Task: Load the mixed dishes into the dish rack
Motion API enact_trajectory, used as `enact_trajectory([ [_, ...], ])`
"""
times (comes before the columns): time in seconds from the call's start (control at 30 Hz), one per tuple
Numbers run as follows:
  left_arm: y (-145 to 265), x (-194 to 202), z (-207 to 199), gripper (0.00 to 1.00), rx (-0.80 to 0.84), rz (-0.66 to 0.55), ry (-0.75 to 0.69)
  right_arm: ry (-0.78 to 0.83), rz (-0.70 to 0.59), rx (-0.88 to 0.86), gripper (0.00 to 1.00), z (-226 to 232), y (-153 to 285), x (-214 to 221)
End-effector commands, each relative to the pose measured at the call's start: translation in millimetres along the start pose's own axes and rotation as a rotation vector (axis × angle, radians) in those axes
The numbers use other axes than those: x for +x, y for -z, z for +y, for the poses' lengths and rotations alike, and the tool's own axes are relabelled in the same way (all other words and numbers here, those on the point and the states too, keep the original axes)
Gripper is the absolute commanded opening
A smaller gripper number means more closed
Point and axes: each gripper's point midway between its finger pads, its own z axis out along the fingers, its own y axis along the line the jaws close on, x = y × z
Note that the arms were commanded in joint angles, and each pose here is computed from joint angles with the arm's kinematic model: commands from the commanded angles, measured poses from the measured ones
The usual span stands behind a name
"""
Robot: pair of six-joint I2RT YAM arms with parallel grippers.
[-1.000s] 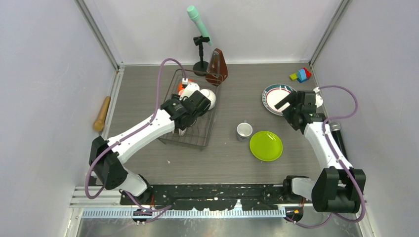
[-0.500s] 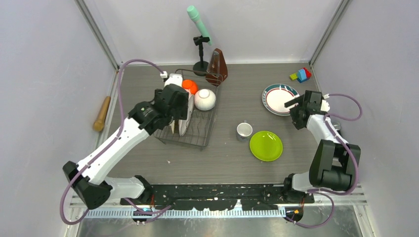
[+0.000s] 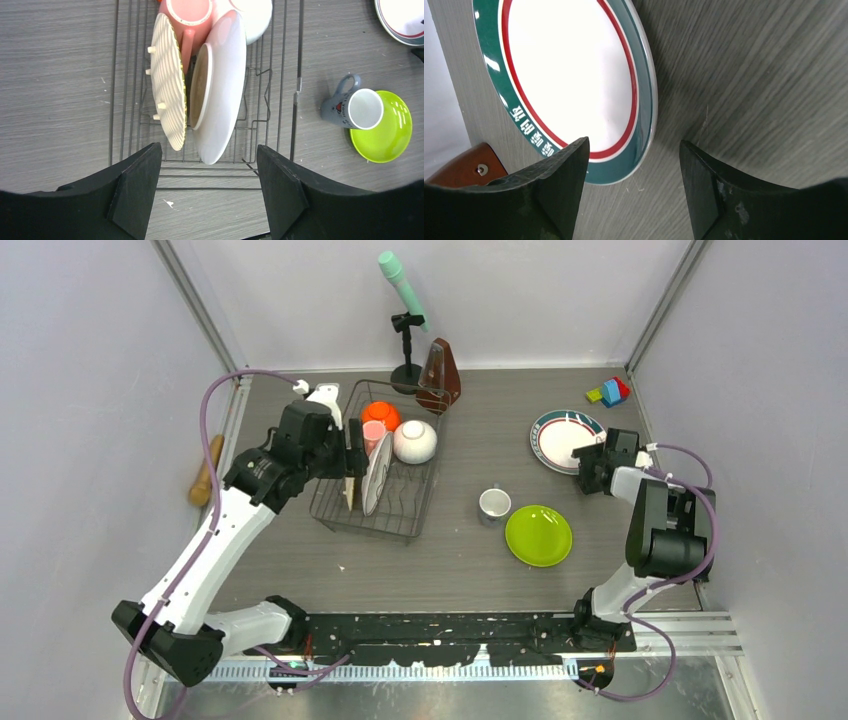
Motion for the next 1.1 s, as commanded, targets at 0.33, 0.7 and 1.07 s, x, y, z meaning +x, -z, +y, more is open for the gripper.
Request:
enact_trajectory([
  [0.33,9,-19,-11,0.71,0.104,-0.061,0.036,-0.062,0.029,-0.122,0.01,23,-15,-2],
  [0.7,12,-26,-37,0.72,0.234,-0.060,0.052,0.079,0.046,-0.510,0.00,106,77,-9],
  [1.07,16,-62,-75,0.72,0.399,-0.124,0.131,0.244,0.235,-0.942,0.00,163,179,45],
])
